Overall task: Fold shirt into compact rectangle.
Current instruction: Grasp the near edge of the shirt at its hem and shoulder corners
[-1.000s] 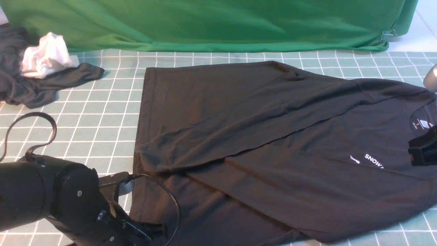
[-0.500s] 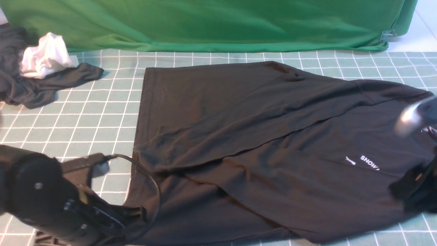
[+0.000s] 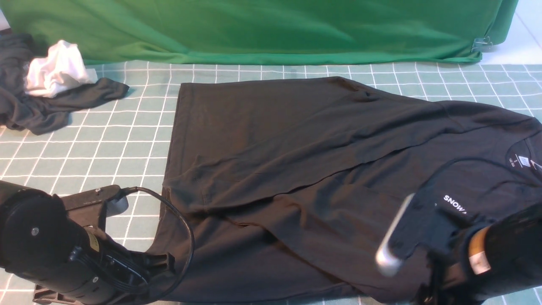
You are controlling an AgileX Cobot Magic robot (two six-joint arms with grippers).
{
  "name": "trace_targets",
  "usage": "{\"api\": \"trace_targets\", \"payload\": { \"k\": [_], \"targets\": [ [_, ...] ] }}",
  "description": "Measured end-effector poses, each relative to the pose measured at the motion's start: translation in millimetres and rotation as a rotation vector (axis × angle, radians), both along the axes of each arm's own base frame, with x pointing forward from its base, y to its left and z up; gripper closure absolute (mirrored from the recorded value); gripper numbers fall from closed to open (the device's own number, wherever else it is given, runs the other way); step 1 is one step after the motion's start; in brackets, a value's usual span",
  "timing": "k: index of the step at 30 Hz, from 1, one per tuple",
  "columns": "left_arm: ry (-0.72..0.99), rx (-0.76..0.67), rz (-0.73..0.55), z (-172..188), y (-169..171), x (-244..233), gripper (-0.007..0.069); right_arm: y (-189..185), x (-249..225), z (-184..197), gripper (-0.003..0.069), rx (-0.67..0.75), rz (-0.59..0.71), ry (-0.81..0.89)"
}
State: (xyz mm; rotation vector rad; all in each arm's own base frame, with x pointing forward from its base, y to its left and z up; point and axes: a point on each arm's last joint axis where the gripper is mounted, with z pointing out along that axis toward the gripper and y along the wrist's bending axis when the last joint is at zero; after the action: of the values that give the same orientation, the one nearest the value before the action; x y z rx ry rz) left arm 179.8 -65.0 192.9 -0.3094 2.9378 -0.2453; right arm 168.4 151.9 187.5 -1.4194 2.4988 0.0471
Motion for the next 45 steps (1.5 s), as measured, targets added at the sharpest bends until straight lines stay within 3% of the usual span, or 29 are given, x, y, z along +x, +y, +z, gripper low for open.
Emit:
{"api": "trace_targets", "payload": {
  "k": [10, 14, 17, 18, 19, 22, 32, 41, 45],
  "targets": [
    [0.000, 0.000, 0.001, 0, 0, 0, 0.0597, 13, 11, -33, 0.0204, -0.090, 0.109, -0.021],
    [0.000, 0.000, 0.001, 0, 0, 0, 0.0597, 15, 13, -37, 0.0257, -0.098, 0.123, -0.029],
    [-0.001, 0.000, 0.000, 0, 0, 0, 0.0597, 15, 14, -38, 0.0379, -0.105, 0.135, -0.035],
    [-0.002, 0.003, -0.005, 0, 0, 0, 0.0597, 15, 15, -39, 0.0484, -0.116, 0.150, -0.044],
    [-0.003, 0.004, -0.009, 0, 0, 0, 0.0597, 14, 15, -39, 0.0531, -0.120, 0.153, -0.046],
    [-0.004, 0.010, -0.033, 1, 0, -1, 0.0597, 15, 14, -35, 0.0609, -0.131, 0.131, -0.020],
    [0.039, 0.024, -0.069, 9, 4, -14, 0.0597, 26, -30, -19, 0.0620, -0.079, 0.150, 0.068],
    [0.134, -0.003, -0.082, 24, 7, -39, 0.0597, 24, -79, -30, 0.0622, -0.140, 0.127, 0.156],
    [0.054, -0.009, -0.091, 33, 10, -43, 0.0597, 21, -86, -22, 0.0623, -0.154, 0.115, 0.167]
  ]
}}
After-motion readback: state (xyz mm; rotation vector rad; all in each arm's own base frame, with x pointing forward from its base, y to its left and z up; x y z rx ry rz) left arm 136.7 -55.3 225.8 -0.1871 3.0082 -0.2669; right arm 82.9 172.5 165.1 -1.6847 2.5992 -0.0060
